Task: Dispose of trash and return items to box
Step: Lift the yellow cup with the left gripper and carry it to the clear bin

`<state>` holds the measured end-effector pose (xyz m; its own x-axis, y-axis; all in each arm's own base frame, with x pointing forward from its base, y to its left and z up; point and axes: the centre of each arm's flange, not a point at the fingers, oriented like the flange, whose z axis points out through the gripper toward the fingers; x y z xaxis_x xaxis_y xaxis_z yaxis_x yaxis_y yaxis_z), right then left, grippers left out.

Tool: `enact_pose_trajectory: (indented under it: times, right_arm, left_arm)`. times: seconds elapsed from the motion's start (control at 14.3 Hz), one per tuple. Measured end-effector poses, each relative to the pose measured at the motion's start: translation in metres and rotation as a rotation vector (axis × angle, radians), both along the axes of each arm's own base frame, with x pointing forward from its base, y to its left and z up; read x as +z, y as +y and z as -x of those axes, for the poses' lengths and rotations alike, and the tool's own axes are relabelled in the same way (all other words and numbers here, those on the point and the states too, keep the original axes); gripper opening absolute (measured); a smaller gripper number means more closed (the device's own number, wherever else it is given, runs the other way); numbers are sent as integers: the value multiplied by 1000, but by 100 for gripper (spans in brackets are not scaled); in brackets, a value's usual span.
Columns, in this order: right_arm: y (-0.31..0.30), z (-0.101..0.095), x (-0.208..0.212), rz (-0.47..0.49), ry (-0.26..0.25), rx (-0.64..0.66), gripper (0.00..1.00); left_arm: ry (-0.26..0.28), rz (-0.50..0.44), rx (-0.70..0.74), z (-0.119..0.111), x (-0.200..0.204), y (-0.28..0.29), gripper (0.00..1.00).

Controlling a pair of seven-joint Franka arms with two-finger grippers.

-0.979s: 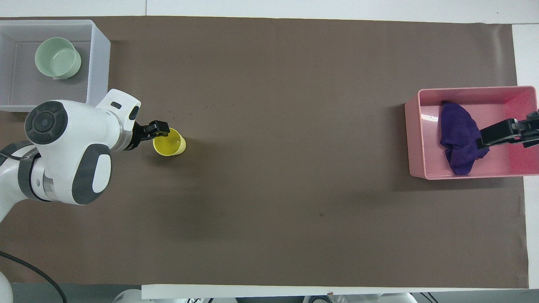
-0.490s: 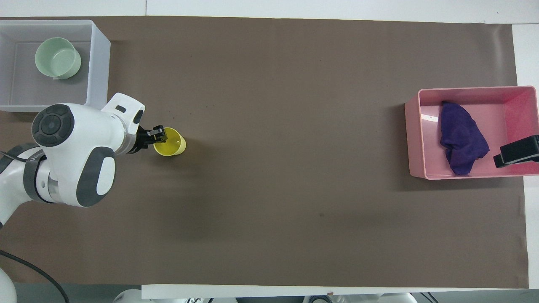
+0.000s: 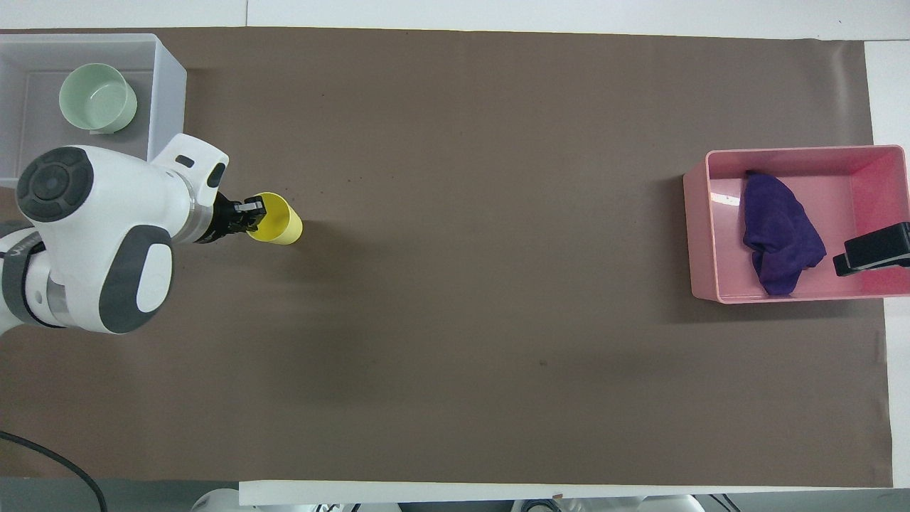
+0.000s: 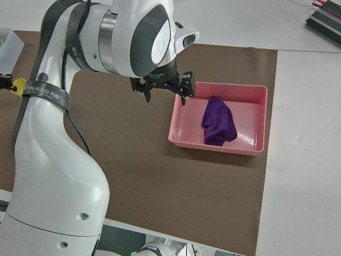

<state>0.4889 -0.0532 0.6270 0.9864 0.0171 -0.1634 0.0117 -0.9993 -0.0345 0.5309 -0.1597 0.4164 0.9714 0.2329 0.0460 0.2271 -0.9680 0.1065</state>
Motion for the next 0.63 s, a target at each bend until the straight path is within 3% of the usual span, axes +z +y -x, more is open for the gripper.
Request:
enact_pose_trajectory:
  times: [0.42,0.63]
  right_arm:
    - [4,-1,-2,0,-2,9,100]
    - [11,-2,-2,0,-3,23,100]
  left_arm:
    - [-143,27,220,-71,106,123,3]
    - [-214,-26,311,-114,128,200,3]
